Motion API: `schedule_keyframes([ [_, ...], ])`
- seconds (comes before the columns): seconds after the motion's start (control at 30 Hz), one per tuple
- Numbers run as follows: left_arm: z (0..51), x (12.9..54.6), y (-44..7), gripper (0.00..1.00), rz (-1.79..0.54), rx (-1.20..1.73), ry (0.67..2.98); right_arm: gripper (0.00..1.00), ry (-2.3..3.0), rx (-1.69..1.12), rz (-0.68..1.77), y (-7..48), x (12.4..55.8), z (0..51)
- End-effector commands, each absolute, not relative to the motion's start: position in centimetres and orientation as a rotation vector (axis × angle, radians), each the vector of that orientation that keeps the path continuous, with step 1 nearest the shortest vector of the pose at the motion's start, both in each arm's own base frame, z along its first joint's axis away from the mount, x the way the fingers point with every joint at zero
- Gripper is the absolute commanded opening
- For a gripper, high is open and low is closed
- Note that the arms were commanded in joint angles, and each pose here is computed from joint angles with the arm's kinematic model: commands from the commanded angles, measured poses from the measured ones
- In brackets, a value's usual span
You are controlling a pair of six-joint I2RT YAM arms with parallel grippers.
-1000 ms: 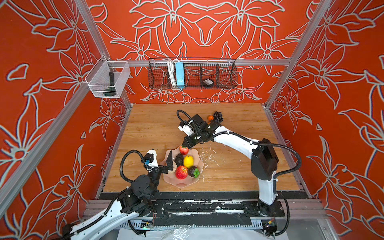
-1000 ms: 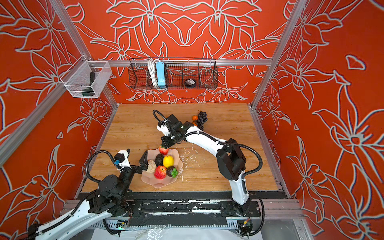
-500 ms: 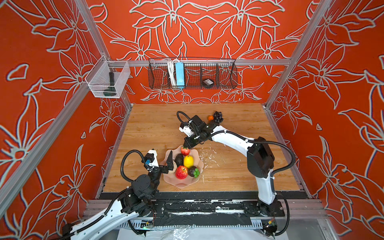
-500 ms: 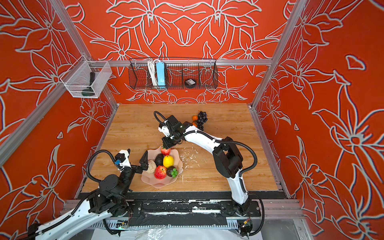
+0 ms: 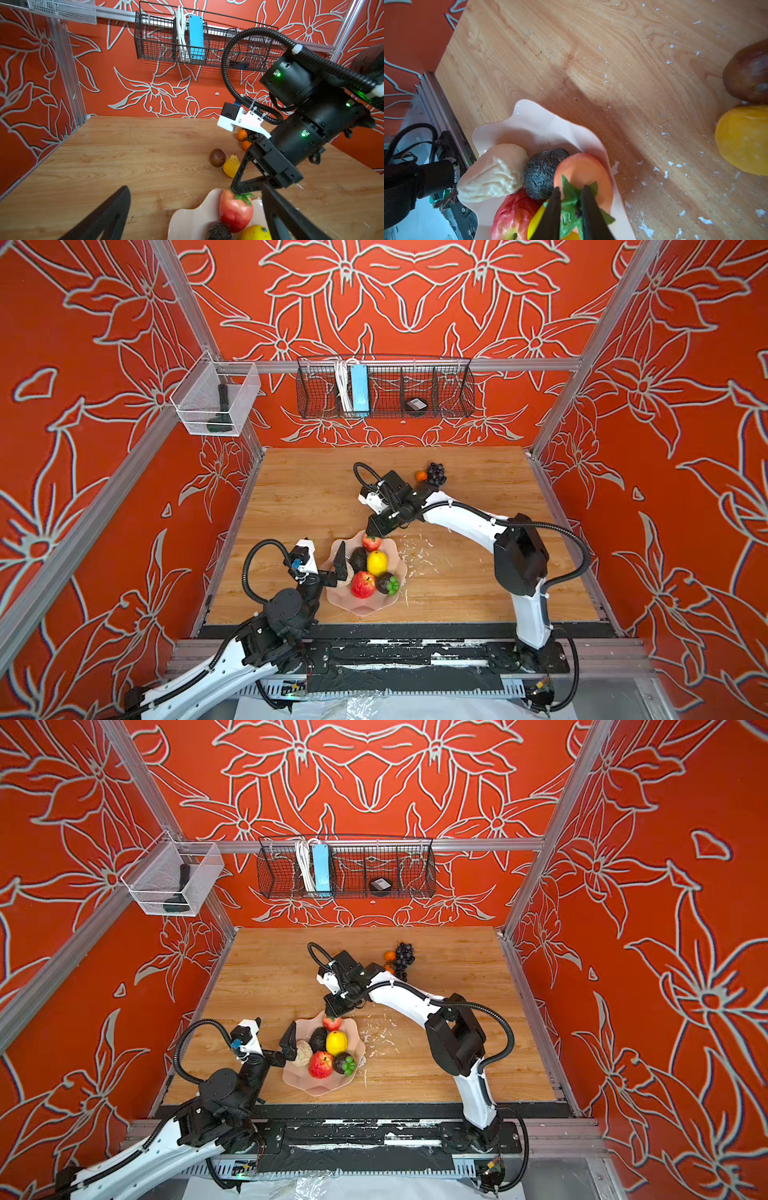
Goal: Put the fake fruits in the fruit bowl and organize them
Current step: 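Open the right gripper, lift it and move toward the yellow pear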
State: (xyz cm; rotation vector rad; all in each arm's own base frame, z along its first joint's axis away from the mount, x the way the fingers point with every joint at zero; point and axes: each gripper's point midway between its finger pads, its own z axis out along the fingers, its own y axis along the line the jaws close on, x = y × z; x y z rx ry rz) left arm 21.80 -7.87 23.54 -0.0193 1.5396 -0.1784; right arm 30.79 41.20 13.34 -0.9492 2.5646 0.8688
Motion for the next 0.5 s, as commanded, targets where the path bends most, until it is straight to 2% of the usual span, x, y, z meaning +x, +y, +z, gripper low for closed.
schedule_keyframes([
  [0.0,23.9,21.9,-7.4,0.98,-0.187,-0.066,1.527,0.25,2.563,-0.97,0.835,40.8,30.9,13.5],
  [0.33,23.6,22.1,-7.6,0.98,-0.184,-0.068,1.54,0.41,2.532,-0.959,0.804,40.2,30.9,15.3],
  [0.43,23.5,22.2,-7.6,0.98,-0.18,-0.073,1.553,0.48,2.52,-0.952,0.777,39.8,31.1,15.9],
  [0.47,23.5,22.3,-7.6,0.98,-0.177,-0.072,1.558,0.56,2.515,-0.949,0.768,39.7,31.2,16.1],
])
